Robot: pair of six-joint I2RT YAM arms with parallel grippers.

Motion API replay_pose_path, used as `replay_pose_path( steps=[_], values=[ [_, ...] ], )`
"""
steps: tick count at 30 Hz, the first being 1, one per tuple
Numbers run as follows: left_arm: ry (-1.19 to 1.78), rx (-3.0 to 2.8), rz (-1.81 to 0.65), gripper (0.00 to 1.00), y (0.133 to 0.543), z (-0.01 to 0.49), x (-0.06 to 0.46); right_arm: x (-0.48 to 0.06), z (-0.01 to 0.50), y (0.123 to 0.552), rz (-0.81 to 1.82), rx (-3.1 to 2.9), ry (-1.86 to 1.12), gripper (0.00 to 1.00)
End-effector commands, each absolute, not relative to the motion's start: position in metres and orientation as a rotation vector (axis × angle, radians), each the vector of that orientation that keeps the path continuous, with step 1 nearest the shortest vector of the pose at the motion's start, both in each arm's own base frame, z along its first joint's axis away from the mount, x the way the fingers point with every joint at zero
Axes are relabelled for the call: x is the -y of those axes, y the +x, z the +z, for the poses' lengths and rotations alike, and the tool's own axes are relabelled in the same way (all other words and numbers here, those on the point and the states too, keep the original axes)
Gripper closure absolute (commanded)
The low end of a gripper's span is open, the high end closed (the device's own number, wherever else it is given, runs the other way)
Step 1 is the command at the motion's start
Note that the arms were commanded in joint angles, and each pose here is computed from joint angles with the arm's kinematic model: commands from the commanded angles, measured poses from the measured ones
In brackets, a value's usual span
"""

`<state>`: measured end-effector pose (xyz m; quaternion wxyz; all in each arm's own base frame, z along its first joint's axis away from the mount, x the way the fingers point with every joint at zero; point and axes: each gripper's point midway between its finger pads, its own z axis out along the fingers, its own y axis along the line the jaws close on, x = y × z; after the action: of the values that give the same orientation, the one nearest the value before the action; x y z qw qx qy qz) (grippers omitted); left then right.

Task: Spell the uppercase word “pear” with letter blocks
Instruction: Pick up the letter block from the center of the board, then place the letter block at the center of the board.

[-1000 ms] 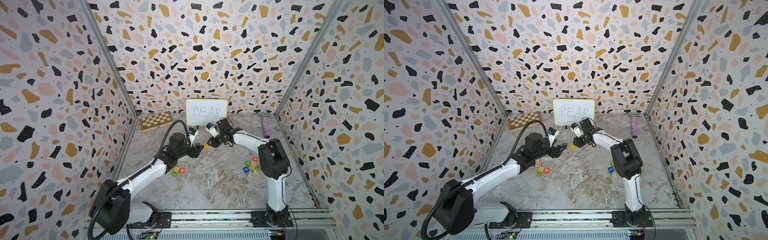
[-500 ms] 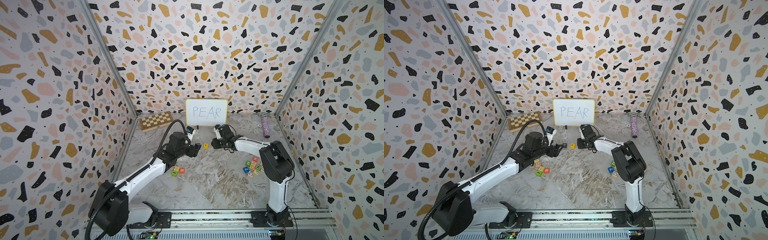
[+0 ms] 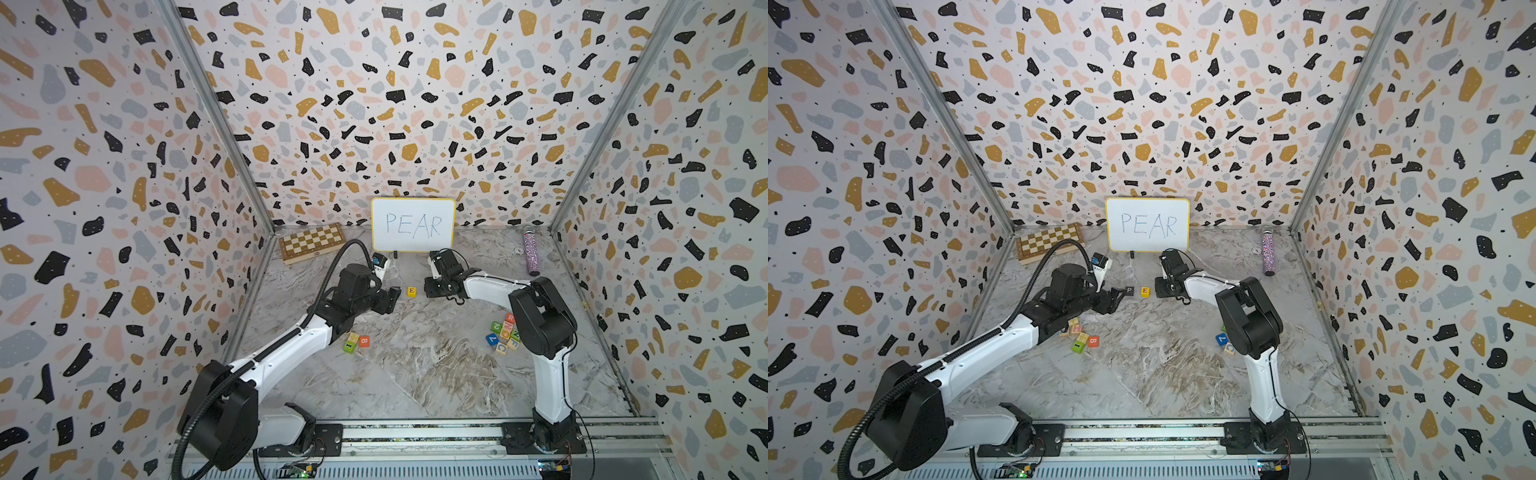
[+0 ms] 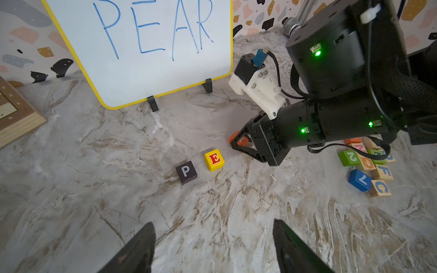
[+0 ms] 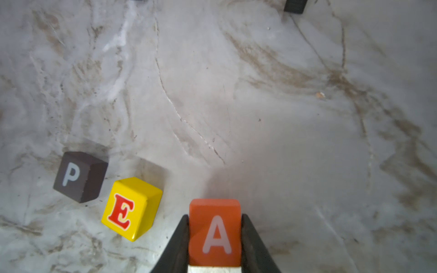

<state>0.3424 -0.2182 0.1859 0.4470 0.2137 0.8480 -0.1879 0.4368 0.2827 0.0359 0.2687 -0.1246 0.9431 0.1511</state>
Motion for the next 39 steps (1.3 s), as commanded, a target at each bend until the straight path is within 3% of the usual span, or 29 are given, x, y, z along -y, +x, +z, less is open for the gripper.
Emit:
replay_pose_path(
  steps=[1, 17, 28, 39],
  values=[
    [0.524, -2.084, -0.448, 0.23, 0.349, 0.188, 0.219, -0.287, 0.048, 0.441, 0.387, -2.528, -0.352, 0.86],
    [0.538, -2.085, -0.425, 0.22, 0.351, 0.186, 0.218, -0.287, 0.044, 0.437, 0.355, -2.547, -0.337, 0.83],
    [0.542, -2.078, -0.399, 0.22, 0.354, 0.186, 0.217, -0.287, 0.048, 0.439, 0.352, -2.543, -0.324, 0.67],
    [0.548, -2.084, -0.392, 0.22, 0.353, 0.183, 0.216, -0.289, 0.056, 0.433, 0.357, -2.536, -0.316, 0.66]
  ],
)
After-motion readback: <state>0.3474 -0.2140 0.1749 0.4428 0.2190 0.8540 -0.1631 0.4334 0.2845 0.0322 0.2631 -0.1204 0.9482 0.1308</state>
